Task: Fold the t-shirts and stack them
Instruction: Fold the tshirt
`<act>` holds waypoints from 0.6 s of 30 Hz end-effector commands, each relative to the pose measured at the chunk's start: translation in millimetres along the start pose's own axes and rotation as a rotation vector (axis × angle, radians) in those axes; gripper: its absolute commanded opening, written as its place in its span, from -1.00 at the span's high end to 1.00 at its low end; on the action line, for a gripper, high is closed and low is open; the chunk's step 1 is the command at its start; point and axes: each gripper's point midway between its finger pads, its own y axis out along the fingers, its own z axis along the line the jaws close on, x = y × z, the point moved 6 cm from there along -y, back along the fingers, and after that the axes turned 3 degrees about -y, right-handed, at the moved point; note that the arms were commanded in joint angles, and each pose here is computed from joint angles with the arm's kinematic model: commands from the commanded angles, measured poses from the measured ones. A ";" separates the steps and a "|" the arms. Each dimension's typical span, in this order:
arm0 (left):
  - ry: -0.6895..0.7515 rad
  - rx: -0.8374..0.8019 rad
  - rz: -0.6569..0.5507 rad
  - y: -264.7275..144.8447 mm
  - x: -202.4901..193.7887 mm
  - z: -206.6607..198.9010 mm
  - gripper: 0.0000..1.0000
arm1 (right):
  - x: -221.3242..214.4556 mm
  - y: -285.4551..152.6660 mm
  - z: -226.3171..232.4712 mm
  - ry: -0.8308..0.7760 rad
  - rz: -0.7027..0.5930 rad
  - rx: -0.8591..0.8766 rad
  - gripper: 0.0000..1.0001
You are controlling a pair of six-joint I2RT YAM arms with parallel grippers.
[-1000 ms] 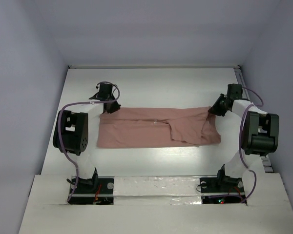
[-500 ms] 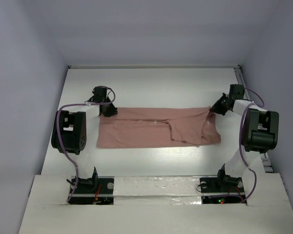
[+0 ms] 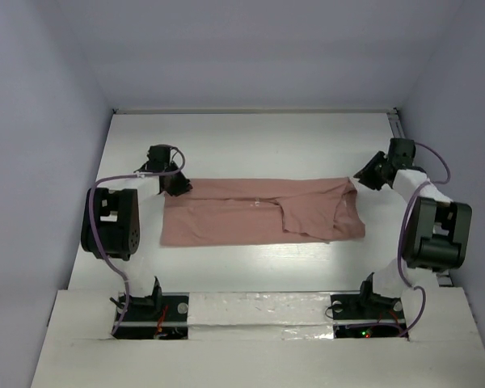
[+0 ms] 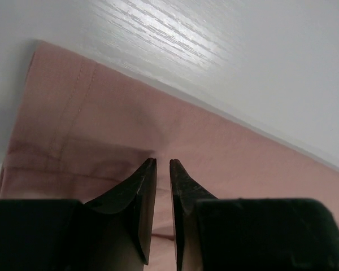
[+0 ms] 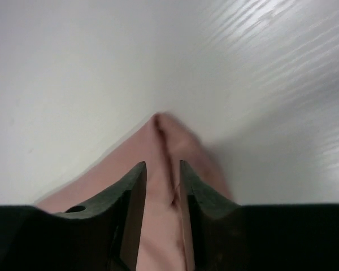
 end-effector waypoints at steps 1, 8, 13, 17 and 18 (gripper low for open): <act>0.043 -0.040 -0.056 -35.5 8.9 -17.1 0.73 | -20.2 -42.5 38.8 -0.100 -0.010 0.132 0.39; 0.207 -0.130 -0.141 -81.4 2.4 -71.3 0.73 | -119.1 -35.2 40.9 -0.130 0.194 0.143 0.89; 0.298 -0.299 -0.206 -128.7 -16.2 -126.7 1.00 | -134.7 -20.8 34.5 -0.145 0.249 0.090 0.90; 0.305 -0.371 -0.245 -153.8 -17.2 -143.0 1.00 | -131.8 7.7 42.0 -0.155 0.282 0.061 0.91; 0.303 -0.372 -0.250 -158.7 -16.0 -143.8 1.00 | -127.4 15.7 46.5 -0.155 0.276 0.063 0.91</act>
